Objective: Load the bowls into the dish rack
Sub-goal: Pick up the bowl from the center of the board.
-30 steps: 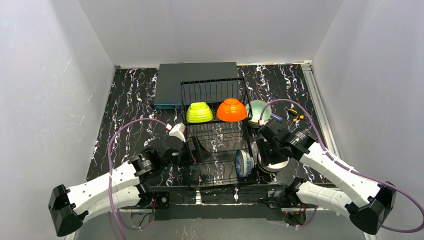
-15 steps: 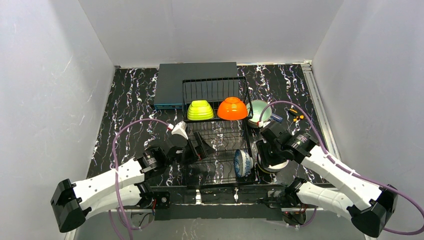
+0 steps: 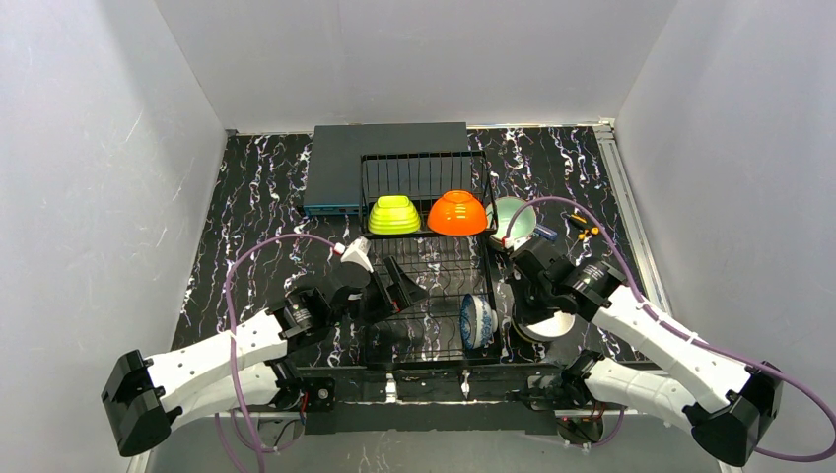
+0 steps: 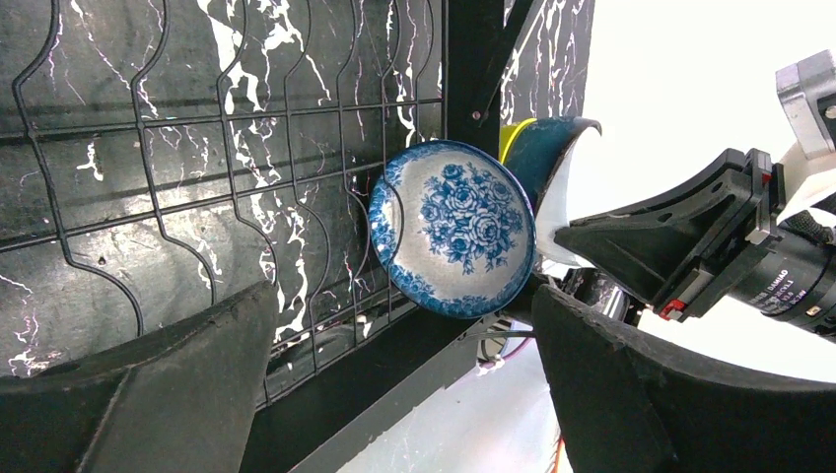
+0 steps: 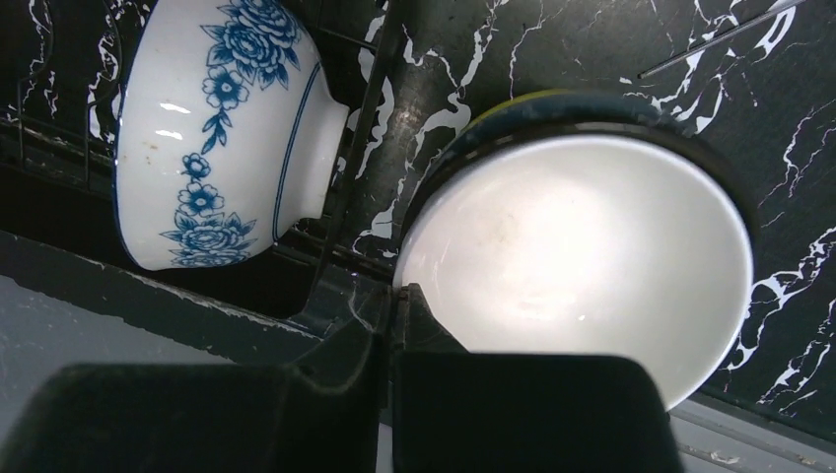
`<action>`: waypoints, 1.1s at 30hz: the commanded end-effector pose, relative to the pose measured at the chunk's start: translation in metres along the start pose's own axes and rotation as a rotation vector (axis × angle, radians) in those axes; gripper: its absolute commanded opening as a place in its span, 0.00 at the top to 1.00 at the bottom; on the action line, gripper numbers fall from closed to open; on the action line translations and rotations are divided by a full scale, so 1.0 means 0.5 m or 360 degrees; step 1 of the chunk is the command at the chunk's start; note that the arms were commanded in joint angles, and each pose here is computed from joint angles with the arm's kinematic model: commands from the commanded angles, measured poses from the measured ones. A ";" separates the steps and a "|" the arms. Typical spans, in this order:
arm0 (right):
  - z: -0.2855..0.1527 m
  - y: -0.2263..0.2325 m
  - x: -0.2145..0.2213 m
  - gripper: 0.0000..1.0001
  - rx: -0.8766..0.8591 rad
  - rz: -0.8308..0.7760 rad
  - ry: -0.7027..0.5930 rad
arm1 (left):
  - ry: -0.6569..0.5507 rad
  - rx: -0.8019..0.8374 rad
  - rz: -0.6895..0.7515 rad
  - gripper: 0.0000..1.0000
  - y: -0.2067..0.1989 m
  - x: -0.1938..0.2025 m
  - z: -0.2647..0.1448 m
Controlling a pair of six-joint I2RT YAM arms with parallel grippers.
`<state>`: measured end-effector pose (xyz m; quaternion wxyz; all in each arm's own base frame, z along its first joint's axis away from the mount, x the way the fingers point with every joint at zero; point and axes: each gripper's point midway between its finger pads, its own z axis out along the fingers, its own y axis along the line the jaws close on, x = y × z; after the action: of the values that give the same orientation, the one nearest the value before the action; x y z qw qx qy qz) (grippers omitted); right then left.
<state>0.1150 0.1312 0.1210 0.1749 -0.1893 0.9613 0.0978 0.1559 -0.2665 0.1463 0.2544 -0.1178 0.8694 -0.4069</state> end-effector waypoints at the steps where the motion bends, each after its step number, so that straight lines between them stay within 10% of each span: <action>1: -0.010 0.002 0.000 0.99 -0.0023 -0.0013 -0.0022 | -0.0012 0.0101 0.0017 0.02 -0.037 -0.012 -0.012; 10: -0.037 0.036 -0.026 0.99 -0.0182 -0.0032 -0.0127 | 0.0012 0.0086 0.0071 0.02 -0.027 -0.005 -0.015; 15: -0.039 0.026 -0.012 0.59 -0.0147 -0.0021 -0.0105 | 0.0005 0.0072 0.0095 0.02 -0.021 -0.007 -0.020; 22: -0.002 0.020 0.020 0.43 -0.0113 0.0039 0.0017 | 0.0004 0.0085 0.0103 0.02 -0.029 -0.009 -0.019; 26: 0.011 0.017 0.026 0.47 -0.0092 0.0043 0.0052 | 0.0006 0.0103 0.0131 0.02 -0.040 -0.012 -0.020; 33: -0.019 0.020 -0.007 0.86 -0.0100 0.0030 -0.0061 | -0.0040 0.0242 0.0221 0.02 -0.065 -0.019 -0.024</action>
<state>0.1026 0.1316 0.1102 0.1507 -0.1850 0.9646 0.1127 0.1537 -0.2692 0.1560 0.2713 -0.0704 0.8645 -0.4173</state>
